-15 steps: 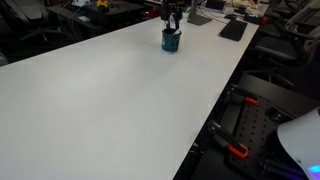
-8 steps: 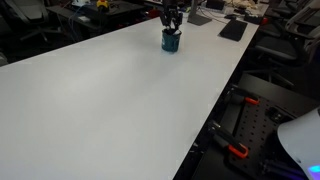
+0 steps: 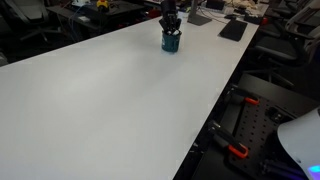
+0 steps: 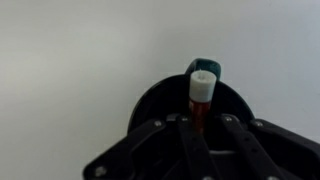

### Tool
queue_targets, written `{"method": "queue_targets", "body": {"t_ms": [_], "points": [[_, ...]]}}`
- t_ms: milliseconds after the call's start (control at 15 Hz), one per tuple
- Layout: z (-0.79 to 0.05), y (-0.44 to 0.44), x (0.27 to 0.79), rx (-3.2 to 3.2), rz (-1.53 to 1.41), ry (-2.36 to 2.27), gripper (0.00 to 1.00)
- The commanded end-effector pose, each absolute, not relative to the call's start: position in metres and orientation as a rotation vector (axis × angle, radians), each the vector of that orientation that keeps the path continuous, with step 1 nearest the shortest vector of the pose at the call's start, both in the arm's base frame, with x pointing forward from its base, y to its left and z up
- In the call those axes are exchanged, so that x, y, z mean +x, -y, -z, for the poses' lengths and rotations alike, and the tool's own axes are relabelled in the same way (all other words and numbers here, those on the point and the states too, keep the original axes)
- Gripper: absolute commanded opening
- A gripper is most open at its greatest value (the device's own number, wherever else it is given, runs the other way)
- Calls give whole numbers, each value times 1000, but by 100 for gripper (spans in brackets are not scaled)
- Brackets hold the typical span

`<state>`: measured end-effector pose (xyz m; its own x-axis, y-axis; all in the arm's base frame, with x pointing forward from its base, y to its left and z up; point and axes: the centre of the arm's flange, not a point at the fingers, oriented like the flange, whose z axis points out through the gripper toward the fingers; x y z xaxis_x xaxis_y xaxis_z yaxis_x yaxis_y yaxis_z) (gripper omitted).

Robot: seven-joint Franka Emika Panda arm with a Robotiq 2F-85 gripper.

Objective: Remove the marker from the cup

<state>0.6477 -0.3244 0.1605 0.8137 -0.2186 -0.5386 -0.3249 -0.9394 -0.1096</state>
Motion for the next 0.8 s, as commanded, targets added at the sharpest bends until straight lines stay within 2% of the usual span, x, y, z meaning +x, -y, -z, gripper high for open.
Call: {"method": "queue_targets", "body": {"t_ms": [0,733], "points": [[-166,333,663,-2789,-833,-454,5],[-231,311,668,-2917,-704,-453,5]]}}
